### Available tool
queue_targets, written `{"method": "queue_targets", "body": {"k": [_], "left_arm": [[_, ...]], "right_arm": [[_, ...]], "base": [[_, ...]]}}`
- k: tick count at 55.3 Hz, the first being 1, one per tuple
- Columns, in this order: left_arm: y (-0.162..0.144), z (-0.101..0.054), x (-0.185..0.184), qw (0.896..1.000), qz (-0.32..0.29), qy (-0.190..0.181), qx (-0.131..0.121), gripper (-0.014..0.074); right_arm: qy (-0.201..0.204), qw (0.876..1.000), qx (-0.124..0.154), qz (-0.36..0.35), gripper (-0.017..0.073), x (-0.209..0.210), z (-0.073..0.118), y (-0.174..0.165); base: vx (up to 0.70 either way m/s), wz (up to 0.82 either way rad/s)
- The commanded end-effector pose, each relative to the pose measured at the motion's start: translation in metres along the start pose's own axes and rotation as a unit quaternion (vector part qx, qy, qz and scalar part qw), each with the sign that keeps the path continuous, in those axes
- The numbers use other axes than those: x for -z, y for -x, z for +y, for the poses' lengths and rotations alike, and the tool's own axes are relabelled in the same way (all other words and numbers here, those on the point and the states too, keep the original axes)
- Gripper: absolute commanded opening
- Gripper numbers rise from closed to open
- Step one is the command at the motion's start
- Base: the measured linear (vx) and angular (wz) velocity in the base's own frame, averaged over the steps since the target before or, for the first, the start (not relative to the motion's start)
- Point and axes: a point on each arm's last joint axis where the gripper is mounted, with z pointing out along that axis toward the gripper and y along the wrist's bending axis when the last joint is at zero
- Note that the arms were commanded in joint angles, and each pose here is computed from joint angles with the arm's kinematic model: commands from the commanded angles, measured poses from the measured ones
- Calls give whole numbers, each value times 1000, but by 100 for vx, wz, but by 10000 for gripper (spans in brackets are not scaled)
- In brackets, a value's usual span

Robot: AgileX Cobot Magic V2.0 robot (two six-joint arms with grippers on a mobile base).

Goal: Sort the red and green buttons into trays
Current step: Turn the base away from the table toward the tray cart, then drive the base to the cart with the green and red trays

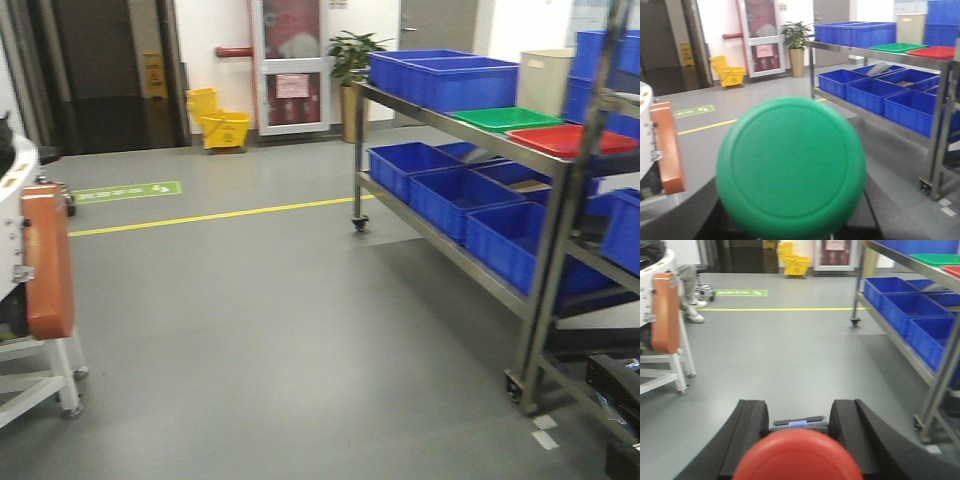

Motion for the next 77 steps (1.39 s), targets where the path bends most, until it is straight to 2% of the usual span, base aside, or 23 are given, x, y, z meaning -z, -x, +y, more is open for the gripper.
{"method": "queue_targets", "body": {"k": [1, 39, 77], "left_arm": [[18, -2, 2, 998, -56, -11, 5, 0], [18, -2, 2, 998, -56, -11, 5, 0], [18, -2, 2, 998, -56, -11, 5, 0]], "right_arm": [[-1, 998, 8, -64, -9, 5, -1, 20], [-1, 998, 8, -64, -9, 5, -1, 20], [-1, 998, 8, -60, -9, 5, -1, 19]], "base": [[14, 39], [21, 27], [33, 7]]}}
